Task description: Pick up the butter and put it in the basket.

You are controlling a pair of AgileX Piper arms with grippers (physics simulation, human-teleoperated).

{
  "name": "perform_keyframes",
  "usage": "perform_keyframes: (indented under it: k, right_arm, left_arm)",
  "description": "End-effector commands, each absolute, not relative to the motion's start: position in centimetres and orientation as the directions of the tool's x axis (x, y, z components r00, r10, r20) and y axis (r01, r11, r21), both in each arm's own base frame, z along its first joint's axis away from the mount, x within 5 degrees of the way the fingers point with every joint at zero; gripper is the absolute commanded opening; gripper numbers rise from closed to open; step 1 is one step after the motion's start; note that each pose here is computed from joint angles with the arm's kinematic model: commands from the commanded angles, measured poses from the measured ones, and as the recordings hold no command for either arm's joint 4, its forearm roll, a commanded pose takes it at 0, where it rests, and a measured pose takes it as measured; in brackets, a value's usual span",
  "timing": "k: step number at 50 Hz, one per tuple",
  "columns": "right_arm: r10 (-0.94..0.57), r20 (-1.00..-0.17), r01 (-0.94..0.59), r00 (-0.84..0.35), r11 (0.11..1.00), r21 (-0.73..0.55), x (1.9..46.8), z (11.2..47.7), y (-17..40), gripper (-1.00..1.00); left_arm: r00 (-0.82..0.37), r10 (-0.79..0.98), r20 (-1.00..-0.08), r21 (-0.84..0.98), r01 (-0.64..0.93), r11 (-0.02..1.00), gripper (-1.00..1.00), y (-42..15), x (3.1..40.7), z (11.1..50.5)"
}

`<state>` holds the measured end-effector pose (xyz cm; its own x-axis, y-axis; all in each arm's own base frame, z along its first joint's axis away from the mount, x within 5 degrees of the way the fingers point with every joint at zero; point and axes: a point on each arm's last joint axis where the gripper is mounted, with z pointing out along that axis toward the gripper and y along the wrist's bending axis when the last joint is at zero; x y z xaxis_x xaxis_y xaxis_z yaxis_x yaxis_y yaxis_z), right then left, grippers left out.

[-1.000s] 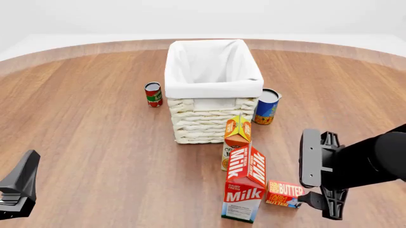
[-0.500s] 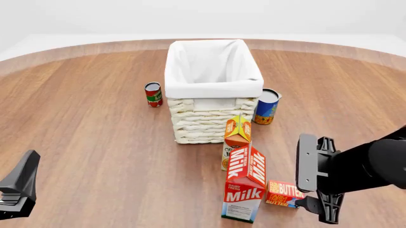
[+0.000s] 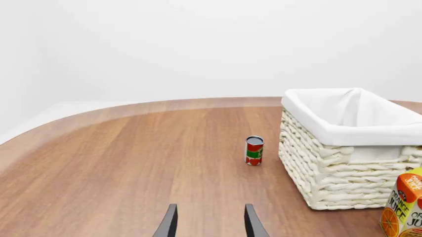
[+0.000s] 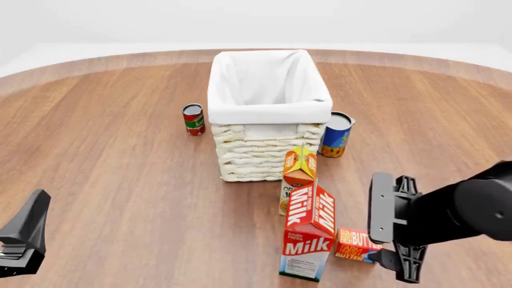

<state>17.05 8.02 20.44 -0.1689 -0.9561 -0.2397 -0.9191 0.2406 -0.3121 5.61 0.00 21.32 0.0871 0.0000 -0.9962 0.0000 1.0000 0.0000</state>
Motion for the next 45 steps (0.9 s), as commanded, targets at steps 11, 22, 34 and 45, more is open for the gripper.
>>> perform_keyframes:
  k: [11,22,34,45]
  right_arm:
    - [-0.957,-0.236,-0.922,-0.168,0.237,-0.306,17.4,19.9,8.3,1.0]
    - [-0.959,-0.228,-0.925,-0.166,0.232,-0.303,17.8,19.5,8.3,1.0]
    - [-0.96,-0.221,-0.926,-0.17,0.232,-0.296,17.9,18.8,8.3,1.0]
    - [-0.96,-0.216,-0.928,-0.177,0.235,-0.288,18.1,18.0,8.3,1.0]
  left_arm:
    - [0.087,0.0,-0.996,0.0,0.0,1.0,1.0,0.0,5.6,21.3]
    - [0.087,0.0,-0.996,0.0,0.0,1.0,1.0,0.0,5.6,21.3]
    - [0.087,0.0,-0.996,0.0,0.0,1.0,1.0,0.0,5.6,21.3]
    - [0.087,0.0,-0.996,0.0,0.0,1.0,1.0,0.0,5.6,21.3]
